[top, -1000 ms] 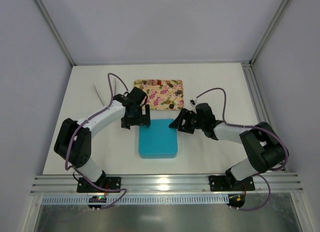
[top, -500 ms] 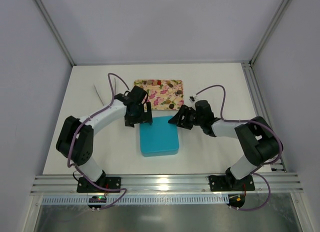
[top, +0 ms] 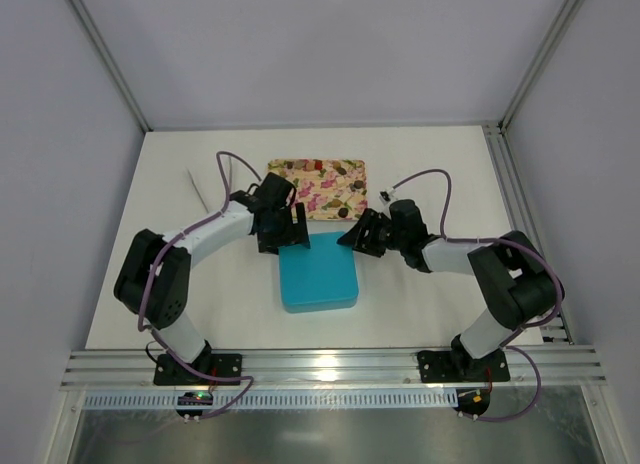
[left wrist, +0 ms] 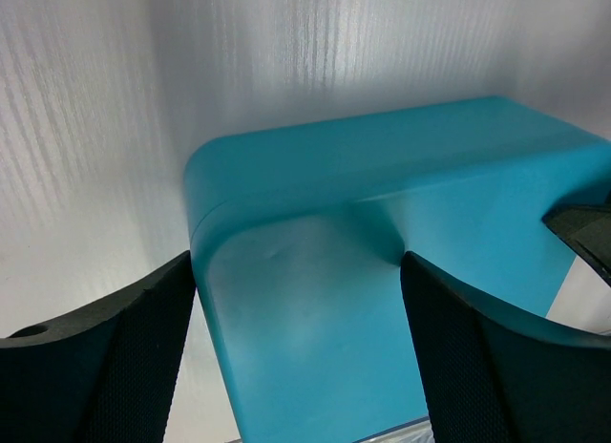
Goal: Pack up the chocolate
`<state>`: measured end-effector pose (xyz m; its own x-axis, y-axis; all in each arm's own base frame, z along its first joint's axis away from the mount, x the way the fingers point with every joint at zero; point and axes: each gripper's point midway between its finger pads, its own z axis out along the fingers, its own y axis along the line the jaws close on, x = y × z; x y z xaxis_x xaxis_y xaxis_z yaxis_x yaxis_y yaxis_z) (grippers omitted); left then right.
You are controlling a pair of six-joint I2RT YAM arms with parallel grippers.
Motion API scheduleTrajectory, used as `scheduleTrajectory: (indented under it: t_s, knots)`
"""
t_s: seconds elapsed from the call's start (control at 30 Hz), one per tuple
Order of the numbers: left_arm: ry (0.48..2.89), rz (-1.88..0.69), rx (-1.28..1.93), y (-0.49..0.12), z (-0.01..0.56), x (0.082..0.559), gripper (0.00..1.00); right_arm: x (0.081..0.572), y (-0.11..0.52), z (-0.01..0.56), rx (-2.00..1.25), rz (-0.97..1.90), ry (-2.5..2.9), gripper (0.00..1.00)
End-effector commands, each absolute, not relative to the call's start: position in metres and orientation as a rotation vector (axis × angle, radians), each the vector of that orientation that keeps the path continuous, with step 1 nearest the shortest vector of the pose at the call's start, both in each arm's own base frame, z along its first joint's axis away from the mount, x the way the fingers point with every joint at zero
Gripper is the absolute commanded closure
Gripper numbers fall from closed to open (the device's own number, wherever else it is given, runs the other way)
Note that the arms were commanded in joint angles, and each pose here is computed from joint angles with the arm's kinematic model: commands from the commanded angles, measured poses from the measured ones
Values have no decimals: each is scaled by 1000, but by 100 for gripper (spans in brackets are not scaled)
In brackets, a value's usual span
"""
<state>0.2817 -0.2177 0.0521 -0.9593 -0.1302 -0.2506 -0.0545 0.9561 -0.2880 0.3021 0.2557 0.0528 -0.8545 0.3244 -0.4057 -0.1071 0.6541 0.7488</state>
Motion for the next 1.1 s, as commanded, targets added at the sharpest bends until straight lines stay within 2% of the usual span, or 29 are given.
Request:
scheduleTrajectory:
  t_s: [0.0,0.1,0.23,0.4,0.73,1.07]
  knots:
    - [3134,129,-91,-144,-30,208,26,270,230,-3,201,881,2573,50]
    - [3143,117,-101,-144,-34,203,29,272,229,-1,183,862,2573,50]
    - [3131,63,-126,-147,-34,192,28,273,231,3,157,865,2580,48]
    - [3097,-1,-169,-145,-35,180,17,281,238,15,106,880,2570,39]
    - [2940,-182,-200,-160,-18,205,10,292,245,31,1,863,2604,32]
    - [2873,-310,-319,-156,-22,218,9,290,249,26,-7,884,2653,29]
